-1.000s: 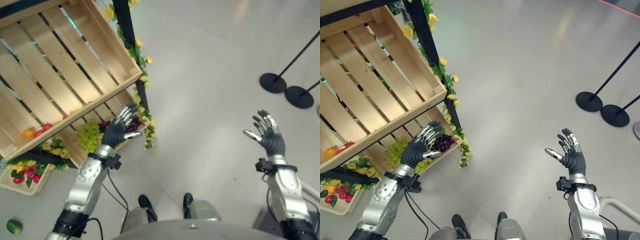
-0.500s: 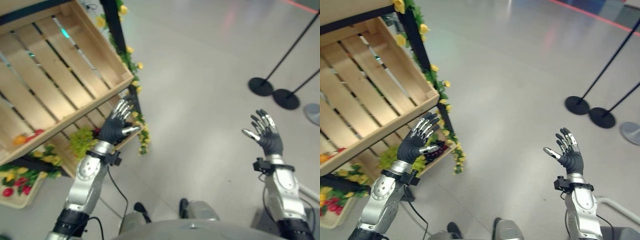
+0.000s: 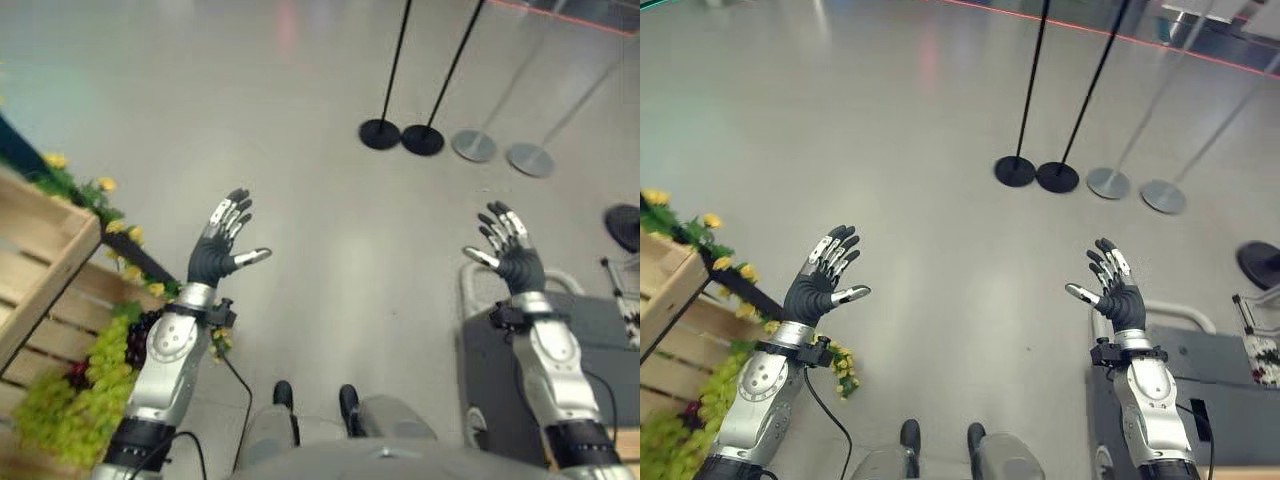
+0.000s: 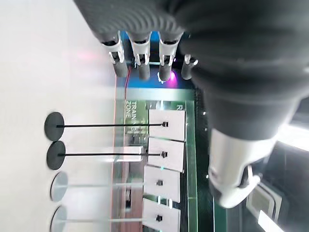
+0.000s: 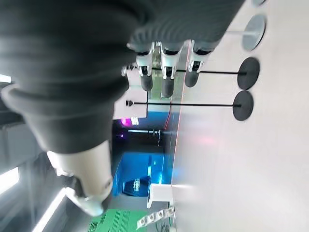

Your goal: Pick up the fruits from the basket on one side to the basket on the other side

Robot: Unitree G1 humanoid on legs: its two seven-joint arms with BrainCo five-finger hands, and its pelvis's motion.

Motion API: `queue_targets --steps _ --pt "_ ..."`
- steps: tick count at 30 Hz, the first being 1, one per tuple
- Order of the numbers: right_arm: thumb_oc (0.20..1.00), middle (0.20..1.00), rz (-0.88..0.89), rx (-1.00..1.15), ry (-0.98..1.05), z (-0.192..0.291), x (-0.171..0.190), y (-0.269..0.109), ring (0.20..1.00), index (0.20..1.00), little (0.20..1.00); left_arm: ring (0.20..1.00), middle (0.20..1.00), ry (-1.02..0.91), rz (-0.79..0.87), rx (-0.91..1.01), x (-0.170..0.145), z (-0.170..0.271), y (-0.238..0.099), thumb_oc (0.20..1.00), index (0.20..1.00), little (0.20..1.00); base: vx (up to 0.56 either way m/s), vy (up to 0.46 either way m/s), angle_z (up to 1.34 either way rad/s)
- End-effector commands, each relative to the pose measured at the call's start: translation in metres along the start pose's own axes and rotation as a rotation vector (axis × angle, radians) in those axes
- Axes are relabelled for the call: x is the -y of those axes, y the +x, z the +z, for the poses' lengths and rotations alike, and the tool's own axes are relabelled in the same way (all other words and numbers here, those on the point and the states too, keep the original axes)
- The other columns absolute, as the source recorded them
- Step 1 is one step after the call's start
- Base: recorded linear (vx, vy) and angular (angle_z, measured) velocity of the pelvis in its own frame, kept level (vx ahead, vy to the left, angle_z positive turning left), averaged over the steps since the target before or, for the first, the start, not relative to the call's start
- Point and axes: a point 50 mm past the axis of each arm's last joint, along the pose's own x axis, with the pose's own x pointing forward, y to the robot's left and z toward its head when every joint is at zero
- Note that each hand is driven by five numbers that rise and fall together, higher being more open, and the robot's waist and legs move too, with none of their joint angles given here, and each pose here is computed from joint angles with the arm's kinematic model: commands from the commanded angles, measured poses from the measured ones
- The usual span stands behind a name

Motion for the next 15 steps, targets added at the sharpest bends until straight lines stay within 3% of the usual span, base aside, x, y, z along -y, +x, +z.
queue_targets --steps 1,8,15 --pt "1.0 1.0 0.019 0.157 -0.023 0.029 -0.002 0.018 1.0 1.0 1.0 1.0 1.0 0.069 0.011 0.154 -0.006 0.026 0.009 1.0 1.0 1.0 0.0 0.101 0.0" --pt "1.0 1.0 -0.013 0.146 -0.038 0.028 0.004 0.015 1.0 1.0 1.0 1.0 1.0 0.073 0.023 0.158 -0.005 0.026 0.008 1.0 1.0 1.0 -0.01 0.118 -0.18" --pt "1.0 1.0 -0.087 0.114 -0.065 0.021 0.016 0.005 1.0 1.0 1.0 1.0 1.0 0.094 0.055 0.16 -0.005 0.025 0.01 1.0 1.0 1.0 -0.04 0.146 -0.55"
